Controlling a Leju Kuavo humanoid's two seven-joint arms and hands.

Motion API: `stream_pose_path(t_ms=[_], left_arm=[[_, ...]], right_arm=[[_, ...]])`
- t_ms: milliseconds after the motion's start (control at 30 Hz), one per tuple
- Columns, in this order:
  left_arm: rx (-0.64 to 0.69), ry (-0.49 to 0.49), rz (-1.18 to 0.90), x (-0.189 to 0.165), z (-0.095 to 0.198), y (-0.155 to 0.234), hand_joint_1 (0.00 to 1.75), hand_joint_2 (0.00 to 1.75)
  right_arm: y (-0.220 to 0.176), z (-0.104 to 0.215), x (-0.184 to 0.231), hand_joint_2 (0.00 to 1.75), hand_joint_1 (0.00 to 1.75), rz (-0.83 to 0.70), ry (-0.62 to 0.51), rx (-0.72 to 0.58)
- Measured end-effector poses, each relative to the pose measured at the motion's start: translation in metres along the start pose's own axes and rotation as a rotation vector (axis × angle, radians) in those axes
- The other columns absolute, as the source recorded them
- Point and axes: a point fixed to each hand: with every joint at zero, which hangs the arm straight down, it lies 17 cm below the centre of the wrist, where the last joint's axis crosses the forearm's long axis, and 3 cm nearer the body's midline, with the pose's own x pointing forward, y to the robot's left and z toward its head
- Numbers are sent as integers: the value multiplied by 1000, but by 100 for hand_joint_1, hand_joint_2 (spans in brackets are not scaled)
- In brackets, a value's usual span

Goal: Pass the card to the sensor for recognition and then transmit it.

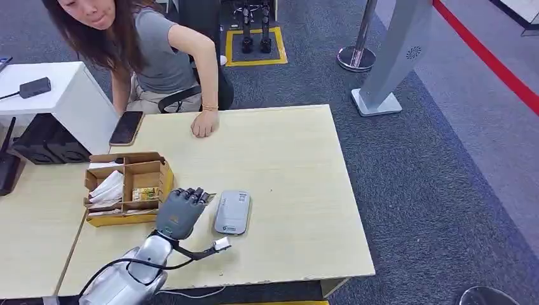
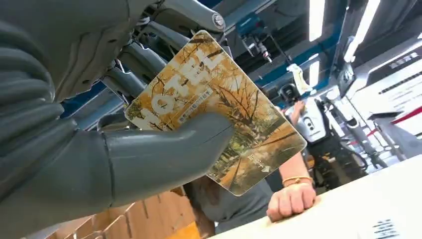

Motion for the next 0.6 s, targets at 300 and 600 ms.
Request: stream_pose_path(t_ms=[300, 600], left_arm=[[-5, -29, -14, 6, 0, -2, 175, 175], [-8, -37, -16, 8, 1, -4, 175, 175]], right_arm=[[-1, 0, 0, 0, 0, 10, -3, -4], [-1, 0, 0, 0, 0, 11, -3, -4]])
